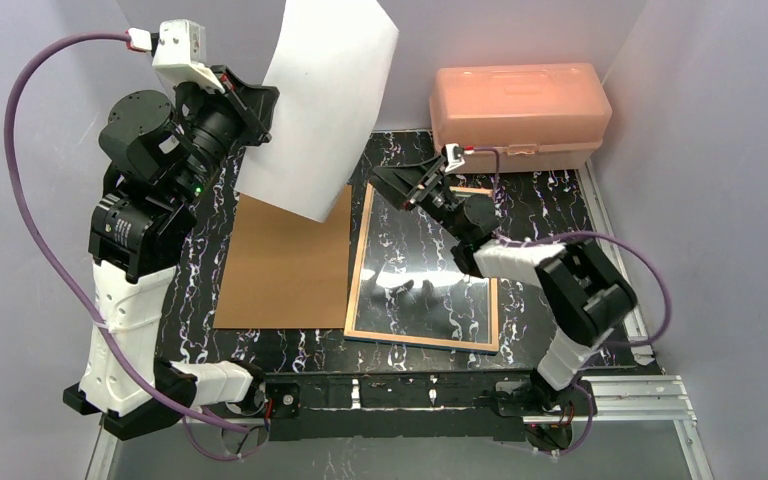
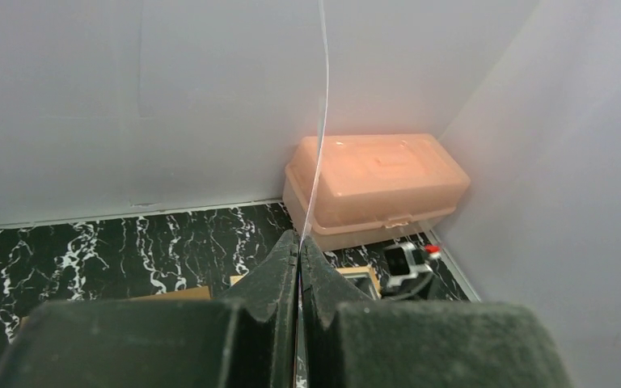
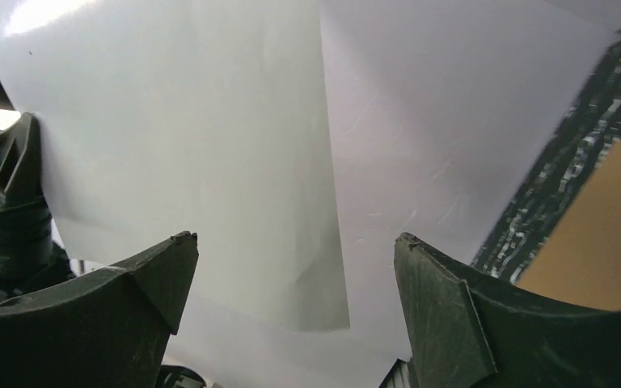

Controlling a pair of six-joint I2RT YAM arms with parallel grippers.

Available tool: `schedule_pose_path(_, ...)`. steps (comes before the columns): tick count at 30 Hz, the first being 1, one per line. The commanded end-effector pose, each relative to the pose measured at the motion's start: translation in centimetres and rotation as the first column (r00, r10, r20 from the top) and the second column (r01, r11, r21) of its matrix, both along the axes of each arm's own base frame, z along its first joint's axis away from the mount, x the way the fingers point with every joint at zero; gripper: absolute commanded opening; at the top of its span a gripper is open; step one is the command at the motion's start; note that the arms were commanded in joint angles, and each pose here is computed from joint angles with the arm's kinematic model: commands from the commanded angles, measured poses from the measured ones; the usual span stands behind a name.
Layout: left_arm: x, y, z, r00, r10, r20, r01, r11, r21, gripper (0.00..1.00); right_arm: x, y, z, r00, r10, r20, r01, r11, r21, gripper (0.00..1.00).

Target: Put the photo into the frame

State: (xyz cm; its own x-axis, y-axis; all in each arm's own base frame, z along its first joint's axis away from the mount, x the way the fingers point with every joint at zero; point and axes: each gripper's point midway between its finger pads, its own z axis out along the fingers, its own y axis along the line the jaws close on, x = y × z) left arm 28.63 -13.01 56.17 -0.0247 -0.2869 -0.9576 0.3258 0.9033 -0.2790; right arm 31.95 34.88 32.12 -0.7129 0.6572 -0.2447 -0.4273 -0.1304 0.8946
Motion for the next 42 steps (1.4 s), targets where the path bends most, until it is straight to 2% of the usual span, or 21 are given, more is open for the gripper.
schedule_pose_path(1,-1.3,-0.6,1.8,0.997,-0.064,0.043,0.065,0.998,-0.025,0.00,-2.6,0.4,6.8,0.934,0.080,0.349,-0.144,0.976,0.163,0.99)
schedule_pose_path(4,-1.6,-0.4,2.0,0.997,-0.063,0.043,0.064,0.998,-0.027,0.00,-1.8,0.4,7.1,0.926,0.061,0.372,-0.158,0.959,0.236,0.99)
schedule_pose_path(10,-2.1,0.1,2.2,0.997,-0.054,0.049,0.055,0.998,-0.027,0.00,0.3,0.8,6.5,0.925,0.020,0.379,-0.110,0.970,0.218,0.99)
schedule_pose_path(16,-2.4,0.3,2.0,0.998,-0.050,0.035,0.051,0.998,-0.041,0.00,2.3,-0.1,8.0,0.912,-0.005,0.409,-0.116,0.956,0.269,0.99)
schedule_pose_path(20,-2.4,0.0,2.2,0.998,-0.062,0.032,0.063,0.997,-0.046,0.00,3.5,1.0,8.4,0.920,0.073,0.384,-0.204,0.928,0.313,0.99)
schedule_pose_path(23,-2.5,0.0,2.4,0.997,-0.063,0.043,0.065,0.997,-0.041,0.00,3.6,2.5,8.2,0.922,0.189,0.338,-0.309,0.885,0.347,0.99)
schedule_pose_path(28,-2.6,0.0,2.5,0.996,-0.068,0.065,0.070,0.997,-0.026,0.00,3.3,4.1,6.3,0.913,0.357,0.197,-0.407,0.830,0.381,0.99)
schedule_pose_path(33,-2.4,-0.1,1.9,0.996,-0.069,0.057,0.070,0.997,-0.018,0.00,1.6,2.8,8.6,0.907,0.343,0.244,-0.417,0.815,0.402,0.99)
schedule_pose_path(42,-2.6,0.2,1.5,0.997,-0.062,0.051,0.062,0.998,-0.010,0.00,0.1,2.4,12.3,0.848,0.439,0.295,-0.529,0.726,0.440,0.99)
